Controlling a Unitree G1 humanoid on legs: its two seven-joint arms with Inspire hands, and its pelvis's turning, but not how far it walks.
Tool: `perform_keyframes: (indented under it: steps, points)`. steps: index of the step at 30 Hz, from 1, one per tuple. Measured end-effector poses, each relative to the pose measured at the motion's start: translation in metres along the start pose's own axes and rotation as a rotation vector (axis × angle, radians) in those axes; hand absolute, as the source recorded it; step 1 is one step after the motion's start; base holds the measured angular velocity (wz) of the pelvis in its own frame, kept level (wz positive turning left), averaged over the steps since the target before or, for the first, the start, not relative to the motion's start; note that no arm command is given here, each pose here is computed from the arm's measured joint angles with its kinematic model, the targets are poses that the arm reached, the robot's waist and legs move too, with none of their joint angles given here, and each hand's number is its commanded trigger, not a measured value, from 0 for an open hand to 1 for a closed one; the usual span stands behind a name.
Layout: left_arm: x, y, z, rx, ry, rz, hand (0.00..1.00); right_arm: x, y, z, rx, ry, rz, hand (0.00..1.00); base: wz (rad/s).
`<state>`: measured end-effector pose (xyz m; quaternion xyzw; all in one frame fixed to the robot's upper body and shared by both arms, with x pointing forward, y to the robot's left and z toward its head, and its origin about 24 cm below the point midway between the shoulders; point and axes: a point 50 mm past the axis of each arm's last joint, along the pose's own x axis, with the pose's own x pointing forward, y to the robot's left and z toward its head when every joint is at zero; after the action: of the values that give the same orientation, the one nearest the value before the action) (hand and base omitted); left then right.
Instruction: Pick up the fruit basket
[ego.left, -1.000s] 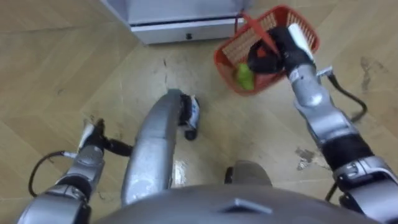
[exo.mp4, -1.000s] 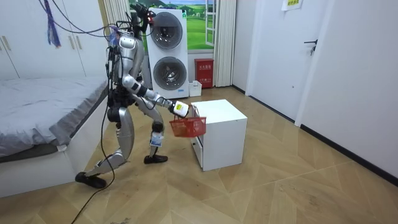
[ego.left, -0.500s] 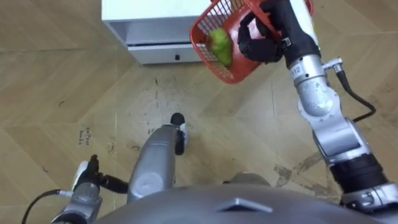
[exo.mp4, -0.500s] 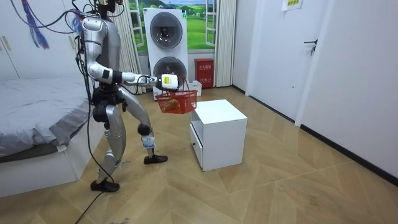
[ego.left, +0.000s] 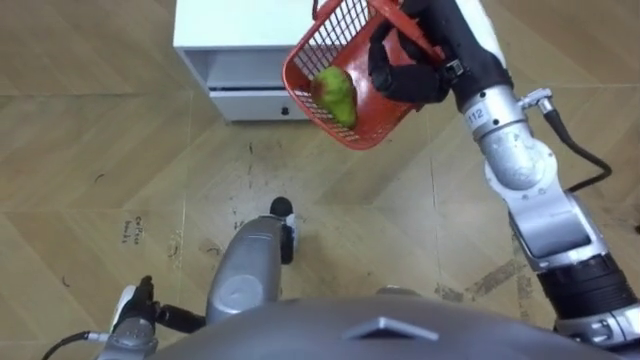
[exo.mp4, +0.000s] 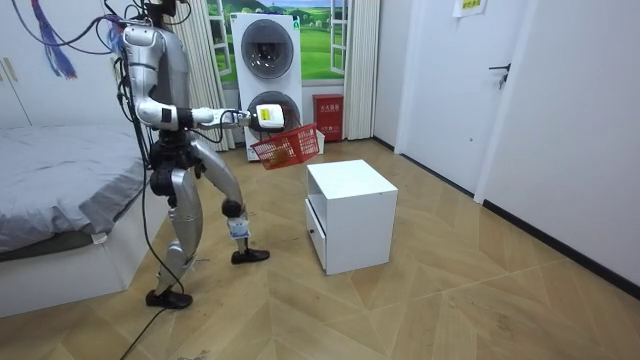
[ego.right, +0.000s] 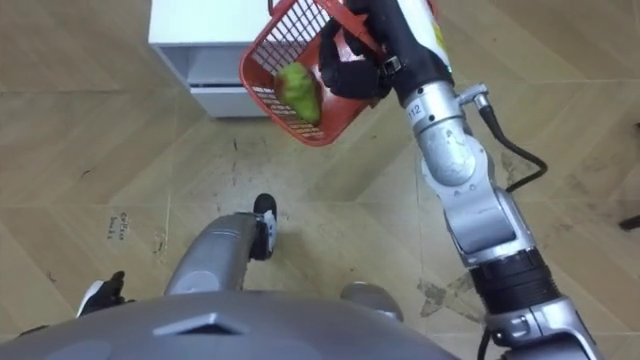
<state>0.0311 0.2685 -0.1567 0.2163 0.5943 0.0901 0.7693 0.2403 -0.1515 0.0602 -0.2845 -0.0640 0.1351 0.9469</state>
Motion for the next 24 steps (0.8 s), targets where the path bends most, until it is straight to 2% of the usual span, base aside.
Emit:
perform_keyframes:
  steps: [5, 12, 14, 16, 19, 22, 24]
  points:
    - [0.0, -0.001, -0.003, 0.002, 0.013, -0.025, 0.0, 0.001, -0.003, 0.003, 0.051, -0.013, 0.001, 1.0, -0.03]
    - [0.004, 0.005, 0.016, -0.037, -0.029, 0.003, 0.0, 0.001, -0.001, 0.004, 0.067, -0.02, 0.024, 1.0, -0.04]
    - [0.006, 0.009, 0.028, -0.05, -0.056, 0.018, 0.0, 0.001, -0.001, 0.005, 0.057, -0.033, 0.023, 1.0, -0.1]
    - [0.009, 0.013, 0.058, -0.063, -0.139, 0.028, 0.0, 0.001, -0.001, 0.005, 0.041, -0.032, 0.026, 1.0, -0.09]
    - [0.009, 0.016, 0.082, -0.076, -0.216, 0.04, 0.0, 0.0, 0.001, 0.002, 0.029, -0.005, 0.034, 1.0, 0.07]
    - [0.008, 0.016, 0.087, -0.075, -0.242, 0.046, 0.0, 0.0, 0.003, 0.001, 0.036, 0.006, 0.038, 1.0, 0.09]
    - [0.008, 0.01, 0.081, -0.077, -0.227, 0.031, 0.0, -0.001, 0.003, -0.001, 0.035, 0.023, 0.038, 1.0, -0.02]
